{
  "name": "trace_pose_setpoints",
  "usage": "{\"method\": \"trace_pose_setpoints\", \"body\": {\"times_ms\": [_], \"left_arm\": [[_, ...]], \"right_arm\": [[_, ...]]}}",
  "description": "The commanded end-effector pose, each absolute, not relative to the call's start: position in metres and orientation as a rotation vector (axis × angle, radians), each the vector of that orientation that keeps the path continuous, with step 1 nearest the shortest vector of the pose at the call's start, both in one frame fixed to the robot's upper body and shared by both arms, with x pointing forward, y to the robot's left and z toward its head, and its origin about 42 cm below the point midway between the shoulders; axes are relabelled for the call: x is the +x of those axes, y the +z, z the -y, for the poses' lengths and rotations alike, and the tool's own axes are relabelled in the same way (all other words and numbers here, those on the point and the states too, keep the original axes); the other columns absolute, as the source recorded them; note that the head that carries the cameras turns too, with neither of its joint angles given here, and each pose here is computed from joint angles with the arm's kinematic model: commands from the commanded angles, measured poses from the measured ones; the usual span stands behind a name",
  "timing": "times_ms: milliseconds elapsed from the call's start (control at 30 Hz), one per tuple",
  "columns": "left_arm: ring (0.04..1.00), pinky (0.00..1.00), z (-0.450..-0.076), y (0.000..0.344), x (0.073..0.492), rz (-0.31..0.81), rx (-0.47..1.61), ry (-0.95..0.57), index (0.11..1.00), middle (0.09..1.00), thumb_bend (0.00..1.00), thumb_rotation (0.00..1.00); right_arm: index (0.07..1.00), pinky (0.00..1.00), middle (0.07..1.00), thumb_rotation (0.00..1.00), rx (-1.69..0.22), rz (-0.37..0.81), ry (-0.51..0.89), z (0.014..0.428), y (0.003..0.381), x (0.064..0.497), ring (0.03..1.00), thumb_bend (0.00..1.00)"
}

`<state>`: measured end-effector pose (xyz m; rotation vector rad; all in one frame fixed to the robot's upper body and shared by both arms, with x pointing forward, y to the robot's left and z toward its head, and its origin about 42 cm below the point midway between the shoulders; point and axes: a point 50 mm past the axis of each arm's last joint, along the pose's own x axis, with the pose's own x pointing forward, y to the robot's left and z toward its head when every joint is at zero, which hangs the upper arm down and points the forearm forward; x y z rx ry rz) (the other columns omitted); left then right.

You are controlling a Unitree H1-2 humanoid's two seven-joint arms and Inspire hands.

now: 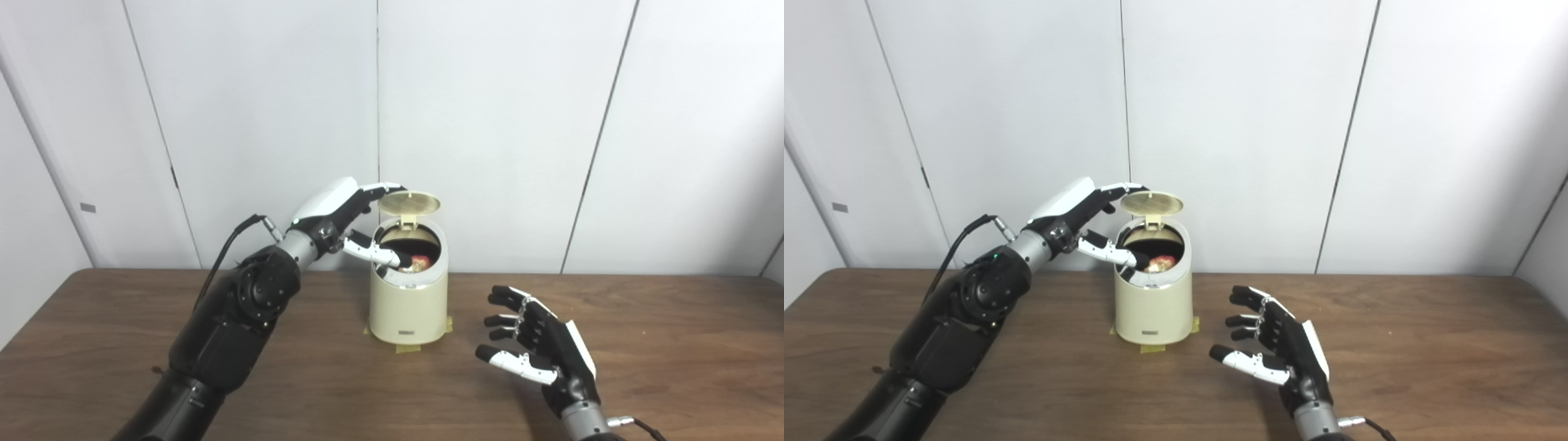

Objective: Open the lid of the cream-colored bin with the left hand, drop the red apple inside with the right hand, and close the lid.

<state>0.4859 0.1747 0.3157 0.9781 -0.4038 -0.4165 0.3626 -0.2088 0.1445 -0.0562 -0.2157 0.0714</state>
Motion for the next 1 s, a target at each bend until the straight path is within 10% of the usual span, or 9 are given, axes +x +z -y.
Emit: {"method": "trace_pose_setpoints", "body": {"times_ms": [0,433,967], "left_arm": [[0.923,0.78,-0.175,0.353,0.486,0.495,1.009,-0.385,0.864,0.893,0.93,0.32],[0.986,0.99,-0.181,0.366,0.467,0.529,1.210,-0.397,0.877,0.883,0.93,0.37],[0.985,1.00,-0.175,0.367,0.454,0.555,1.384,-0.421,0.883,0.858,0.92,0.38]], "right_arm": [[0.750,0.57,0.767,0.26,-0.060,0.283,0.068,0.205,0.164,0.368,0.642,0.88],[0.756,0.57,0.771,0.24,-0.054,0.274,0.068,0.202,0.167,0.367,0.643,0.88],[0.769,0.58,0.771,0.23,-0.040,0.276,0.074,0.199,0.168,0.368,0.644,0.87]]}}
